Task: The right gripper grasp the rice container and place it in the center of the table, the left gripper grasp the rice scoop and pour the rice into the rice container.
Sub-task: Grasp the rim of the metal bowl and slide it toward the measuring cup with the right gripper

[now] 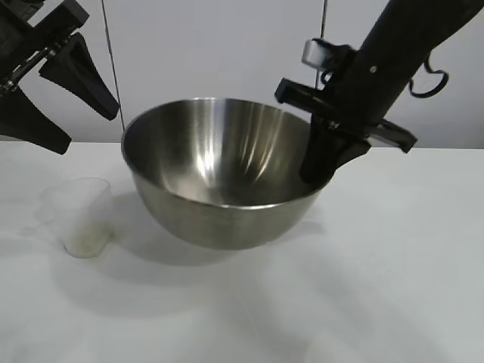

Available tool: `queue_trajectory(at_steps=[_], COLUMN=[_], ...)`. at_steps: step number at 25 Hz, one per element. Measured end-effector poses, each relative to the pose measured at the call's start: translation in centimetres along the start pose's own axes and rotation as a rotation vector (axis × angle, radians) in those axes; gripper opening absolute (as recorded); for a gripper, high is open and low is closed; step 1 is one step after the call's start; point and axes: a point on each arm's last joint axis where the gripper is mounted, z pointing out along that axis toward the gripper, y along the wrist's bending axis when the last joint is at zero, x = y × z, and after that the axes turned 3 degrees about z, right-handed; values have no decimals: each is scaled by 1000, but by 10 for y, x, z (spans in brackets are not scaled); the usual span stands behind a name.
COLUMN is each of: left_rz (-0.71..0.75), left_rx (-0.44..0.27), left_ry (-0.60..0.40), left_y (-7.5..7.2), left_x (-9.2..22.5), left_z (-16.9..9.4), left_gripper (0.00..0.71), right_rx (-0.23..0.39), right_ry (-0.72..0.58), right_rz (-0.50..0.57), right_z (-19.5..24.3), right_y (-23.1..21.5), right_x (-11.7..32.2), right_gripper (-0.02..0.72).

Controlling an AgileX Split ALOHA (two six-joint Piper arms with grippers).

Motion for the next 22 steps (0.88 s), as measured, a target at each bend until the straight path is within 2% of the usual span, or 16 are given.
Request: queue_trajectory(at_steps=[4,6,8,11,13,17,22], left_rz=[0,0,0,0,0,1,2], left_rx=[0,0,0,0,0,0,-2], left_ry=[0,0,0,0,0,0,0], left_y=[0,0,0,0,0,0,0], left_x=[0,0,0,0,0,0,0], left_z=[0,0,0,0,0,0,0], left_gripper=[503,503,503,503,503,503,503], right_rx=[13,13,14,33,51,65,68], right_ry=[1,-6,-11,2,5,-15,-168], right_rz=[30,38,40,48,71,63,38], right_z=[21,21,21,20,20,7,-55], right_y=[1,1,0,-1,-3,0,-2], right_x=[-2,-2,-3,-2,-1,-6,-31], right_gripper=[20,50,139,348,429,464,464])
